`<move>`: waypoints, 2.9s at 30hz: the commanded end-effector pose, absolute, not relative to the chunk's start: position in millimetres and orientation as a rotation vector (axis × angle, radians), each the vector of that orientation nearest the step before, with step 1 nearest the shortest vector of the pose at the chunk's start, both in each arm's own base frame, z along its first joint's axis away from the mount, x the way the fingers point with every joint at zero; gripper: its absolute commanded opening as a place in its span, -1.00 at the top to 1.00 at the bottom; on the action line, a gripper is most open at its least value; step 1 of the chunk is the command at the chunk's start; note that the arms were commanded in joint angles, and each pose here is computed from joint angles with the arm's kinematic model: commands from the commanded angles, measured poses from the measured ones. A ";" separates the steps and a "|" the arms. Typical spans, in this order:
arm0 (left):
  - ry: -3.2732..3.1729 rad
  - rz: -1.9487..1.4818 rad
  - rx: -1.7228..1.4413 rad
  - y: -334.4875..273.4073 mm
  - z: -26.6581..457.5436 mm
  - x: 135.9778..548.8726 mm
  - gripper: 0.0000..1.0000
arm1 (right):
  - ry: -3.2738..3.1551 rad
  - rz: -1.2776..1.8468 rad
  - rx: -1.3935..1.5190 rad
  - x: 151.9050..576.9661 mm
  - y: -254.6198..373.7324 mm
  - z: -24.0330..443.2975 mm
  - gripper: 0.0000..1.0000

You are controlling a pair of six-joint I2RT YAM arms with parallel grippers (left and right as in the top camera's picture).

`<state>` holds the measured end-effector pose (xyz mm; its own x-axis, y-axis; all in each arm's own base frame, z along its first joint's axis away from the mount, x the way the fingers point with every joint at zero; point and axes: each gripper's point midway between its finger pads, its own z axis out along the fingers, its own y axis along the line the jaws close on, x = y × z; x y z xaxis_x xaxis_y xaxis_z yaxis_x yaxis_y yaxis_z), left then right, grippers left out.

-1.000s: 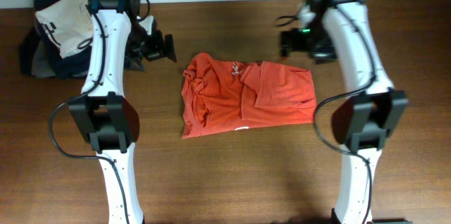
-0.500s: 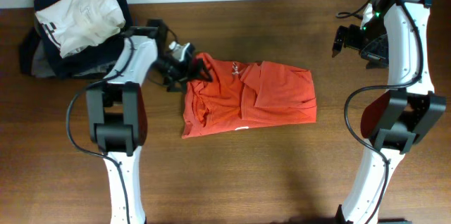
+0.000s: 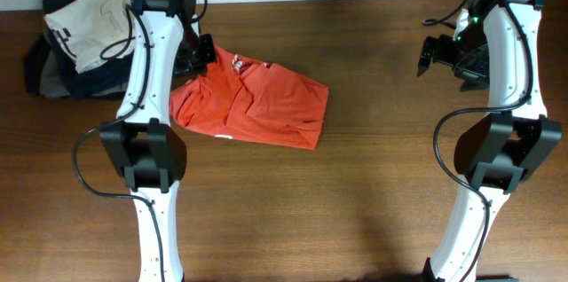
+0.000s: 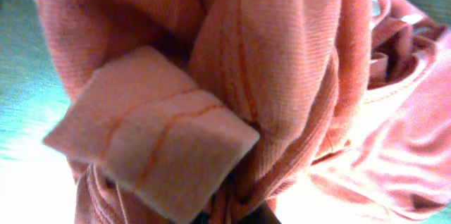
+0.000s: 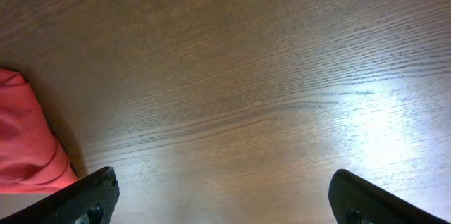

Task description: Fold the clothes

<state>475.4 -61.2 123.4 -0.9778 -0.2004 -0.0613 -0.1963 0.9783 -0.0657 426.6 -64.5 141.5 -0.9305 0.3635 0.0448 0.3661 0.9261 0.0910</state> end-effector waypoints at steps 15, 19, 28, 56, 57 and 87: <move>2.986 -0.318 0.373 -272.7 133.9 428.7 -0.96 | -3.087 -0.203 -0.461 431.9 -22.9 148.5 -0.97; 3.016 -0.178 0.106 -167.3 152.7 457.4 -0.98 | -3.086 -0.203 -0.460 431.7 -22.9 148.6 -0.97; 2.972 -0.845 0.299 -197.1 86.0 475.5 -0.98 | -3.089 -0.204 -0.461 432.7 -23.0 148.5 -0.97; 3.103 -1.036 0.351 -233.0 141.0 412.3 0.99 | -3.075 -0.201 -0.461 429.2 -22.7 148.6 -0.97; 3.092 -1.036 0.409 -246.2 147.5 404.1 0.99 | -3.072 -0.200 -0.460 428.3 -22.6 148.6 -0.97; 3.395 0.457 -0.129 -93.7 6.9 410.8 -0.21 | -3.160 -0.511 -0.067 448.2 128.7 156.7 -0.97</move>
<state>416.8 -147.7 12.3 -0.9626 0.0228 0.2699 0.0107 0.9989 -0.0460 448.3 127.3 150.3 -0.9988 0.0172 -0.0464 0.0014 0.9471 0.3210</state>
